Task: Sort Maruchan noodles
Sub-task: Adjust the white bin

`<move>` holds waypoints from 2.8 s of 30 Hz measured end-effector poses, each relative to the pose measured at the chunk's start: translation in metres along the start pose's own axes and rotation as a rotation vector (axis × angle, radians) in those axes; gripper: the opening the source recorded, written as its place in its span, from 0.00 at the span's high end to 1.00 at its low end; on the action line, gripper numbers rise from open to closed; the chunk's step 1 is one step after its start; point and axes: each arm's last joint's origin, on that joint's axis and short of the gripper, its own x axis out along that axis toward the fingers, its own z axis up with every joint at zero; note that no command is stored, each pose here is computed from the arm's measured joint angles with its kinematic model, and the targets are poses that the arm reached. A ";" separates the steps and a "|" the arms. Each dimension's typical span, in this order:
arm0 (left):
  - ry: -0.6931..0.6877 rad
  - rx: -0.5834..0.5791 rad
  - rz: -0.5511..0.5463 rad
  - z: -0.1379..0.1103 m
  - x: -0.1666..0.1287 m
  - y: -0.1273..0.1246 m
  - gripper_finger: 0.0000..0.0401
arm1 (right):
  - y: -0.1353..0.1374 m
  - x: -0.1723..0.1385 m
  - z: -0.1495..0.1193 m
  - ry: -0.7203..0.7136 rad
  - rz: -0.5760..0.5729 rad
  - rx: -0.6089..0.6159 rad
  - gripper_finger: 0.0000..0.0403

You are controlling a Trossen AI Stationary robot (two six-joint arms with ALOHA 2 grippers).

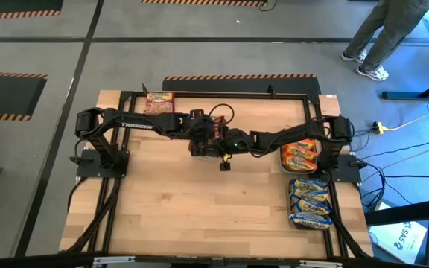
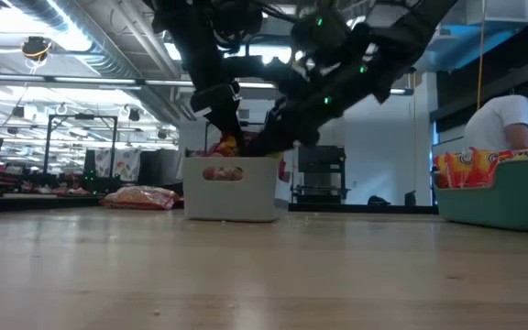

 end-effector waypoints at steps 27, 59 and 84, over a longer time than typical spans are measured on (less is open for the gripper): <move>0.042 -0.148 0.111 -0.023 -0.049 -0.008 0.90 | -0.010 0.010 -0.017 0.047 0.004 0.033 1.00; -0.154 -0.278 -0.309 -0.065 0.001 -0.025 0.90 | -0.010 0.014 -0.012 0.100 0.108 0.032 1.00; -0.217 -0.292 -0.234 -0.047 -0.013 -0.017 0.90 | -0.009 -0.034 0.026 0.141 -0.153 -0.069 1.00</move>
